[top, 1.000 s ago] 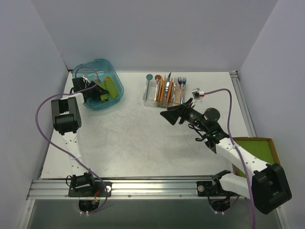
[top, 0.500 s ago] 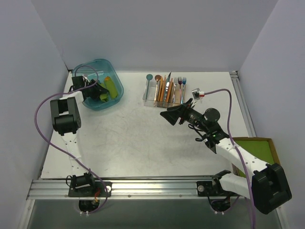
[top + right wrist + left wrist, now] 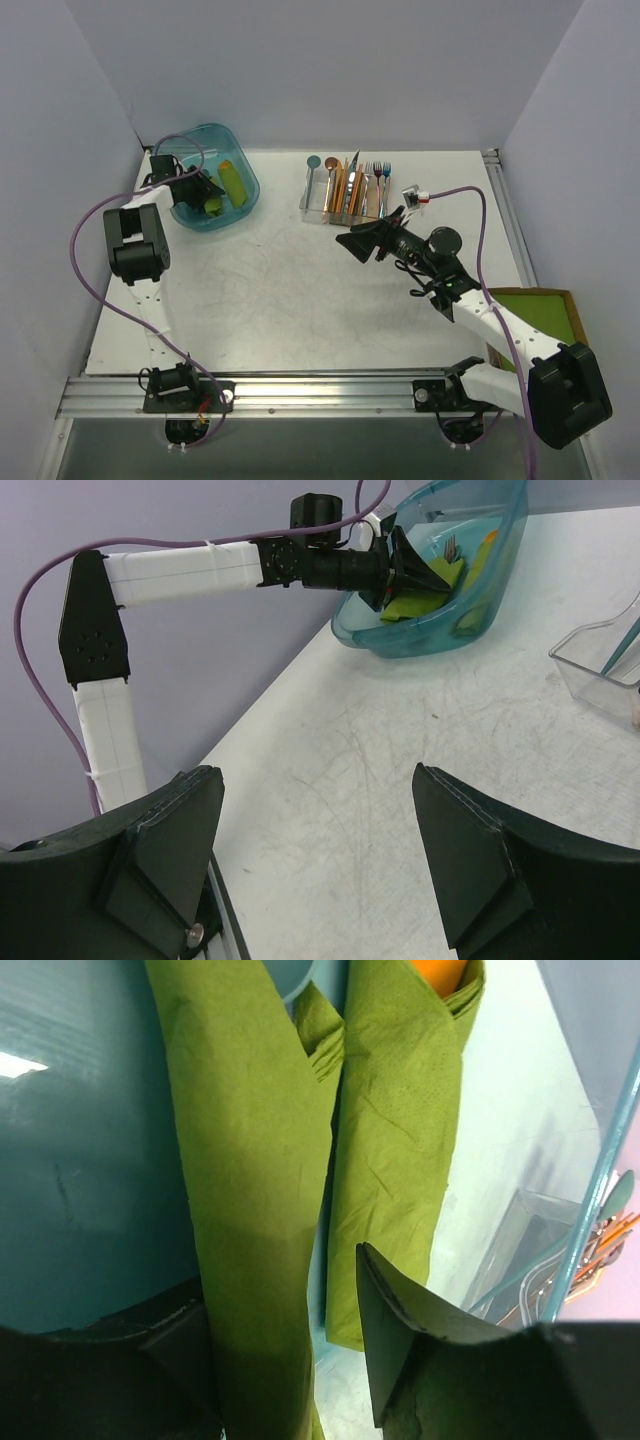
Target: Place the utensils on the paper napkin and roll it up
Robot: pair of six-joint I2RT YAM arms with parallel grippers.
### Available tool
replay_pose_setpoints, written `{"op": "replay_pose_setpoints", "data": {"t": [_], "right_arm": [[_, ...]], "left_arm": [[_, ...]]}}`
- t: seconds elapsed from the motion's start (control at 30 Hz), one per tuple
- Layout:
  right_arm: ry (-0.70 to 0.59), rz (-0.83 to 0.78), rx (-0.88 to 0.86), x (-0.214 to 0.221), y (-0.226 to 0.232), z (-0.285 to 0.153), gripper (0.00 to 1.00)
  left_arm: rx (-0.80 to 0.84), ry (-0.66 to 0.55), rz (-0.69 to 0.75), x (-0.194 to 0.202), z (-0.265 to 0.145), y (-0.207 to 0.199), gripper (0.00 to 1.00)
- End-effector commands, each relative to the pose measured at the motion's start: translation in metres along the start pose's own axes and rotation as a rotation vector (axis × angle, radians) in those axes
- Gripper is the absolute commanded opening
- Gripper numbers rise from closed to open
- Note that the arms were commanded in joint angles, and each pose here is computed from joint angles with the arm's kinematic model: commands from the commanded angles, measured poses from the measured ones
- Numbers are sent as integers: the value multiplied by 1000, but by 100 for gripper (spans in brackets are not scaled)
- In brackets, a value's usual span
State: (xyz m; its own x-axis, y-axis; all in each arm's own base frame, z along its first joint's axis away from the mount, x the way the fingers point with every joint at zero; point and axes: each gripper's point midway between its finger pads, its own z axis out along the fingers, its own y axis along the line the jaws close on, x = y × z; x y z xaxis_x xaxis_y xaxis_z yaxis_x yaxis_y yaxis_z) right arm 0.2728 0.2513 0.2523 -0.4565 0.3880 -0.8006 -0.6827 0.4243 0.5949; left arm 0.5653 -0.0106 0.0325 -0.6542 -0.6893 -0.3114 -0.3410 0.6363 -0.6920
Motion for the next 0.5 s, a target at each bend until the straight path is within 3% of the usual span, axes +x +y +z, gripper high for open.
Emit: {"op": "replay_pose_setpoints", "data": {"t": [0.0,0.27,0.47], "right_arm": [[-54,-47,-74,-16,17,-1,78],[-51,-44,-73,-14,17,-1,78],[-49,-43,-73,-14,17,-2,78]], "left_arm": [[-257,101,-25,34,-4,61,55],[-339,132,11,43,1,55,52],[-394,174,0,48,1,56,57]]}}
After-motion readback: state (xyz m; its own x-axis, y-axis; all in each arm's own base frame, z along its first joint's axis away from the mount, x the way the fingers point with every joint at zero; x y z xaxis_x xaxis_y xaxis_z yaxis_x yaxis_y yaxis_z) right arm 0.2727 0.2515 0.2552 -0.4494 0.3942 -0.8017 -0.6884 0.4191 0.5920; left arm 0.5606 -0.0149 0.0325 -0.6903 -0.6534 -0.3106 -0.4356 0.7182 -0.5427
